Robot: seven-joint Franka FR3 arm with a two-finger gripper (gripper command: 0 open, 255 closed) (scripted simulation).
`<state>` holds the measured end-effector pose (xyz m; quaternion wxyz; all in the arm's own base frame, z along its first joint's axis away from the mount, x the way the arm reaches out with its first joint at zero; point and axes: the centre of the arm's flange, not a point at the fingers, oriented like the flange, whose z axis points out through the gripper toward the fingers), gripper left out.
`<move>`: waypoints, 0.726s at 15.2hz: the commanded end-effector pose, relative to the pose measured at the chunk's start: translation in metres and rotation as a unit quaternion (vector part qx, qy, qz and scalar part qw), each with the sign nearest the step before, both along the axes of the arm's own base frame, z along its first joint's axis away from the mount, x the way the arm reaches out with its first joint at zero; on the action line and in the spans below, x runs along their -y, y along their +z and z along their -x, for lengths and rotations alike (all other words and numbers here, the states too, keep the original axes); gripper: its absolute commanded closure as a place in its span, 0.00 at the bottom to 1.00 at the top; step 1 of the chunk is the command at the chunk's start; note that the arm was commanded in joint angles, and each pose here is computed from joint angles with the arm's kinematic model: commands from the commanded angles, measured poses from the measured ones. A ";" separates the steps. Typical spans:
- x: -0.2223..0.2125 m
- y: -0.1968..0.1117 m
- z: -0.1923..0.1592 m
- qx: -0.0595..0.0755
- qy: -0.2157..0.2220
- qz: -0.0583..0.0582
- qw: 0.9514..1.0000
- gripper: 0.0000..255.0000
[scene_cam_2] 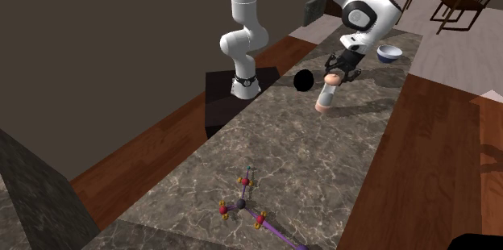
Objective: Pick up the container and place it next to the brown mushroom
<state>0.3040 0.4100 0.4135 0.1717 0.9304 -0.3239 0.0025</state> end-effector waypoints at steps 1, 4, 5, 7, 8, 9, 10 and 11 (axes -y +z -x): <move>0.000 -0.011 0.001 0.000 0.000 0.000 1.000 1.00; 0.000 -0.027 0.001 0.000 0.000 0.000 1.000 1.00; 0.000 -0.027 0.001 0.000 0.000 0.000 1.000 1.00; 0.000 -0.027 0.001 0.000 0.000 0.000 1.000 1.00; 0.000 -0.027 0.001 0.000 0.000 0.000 1.000 1.00; 0.000 -0.027 0.001 0.000 0.000 0.000 1.000 1.00; 0.000 -0.027 0.001 0.000 0.000 0.000 1.000 1.00; 0.000 -0.027 0.001 0.000 0.000 0.000 1.000 1.00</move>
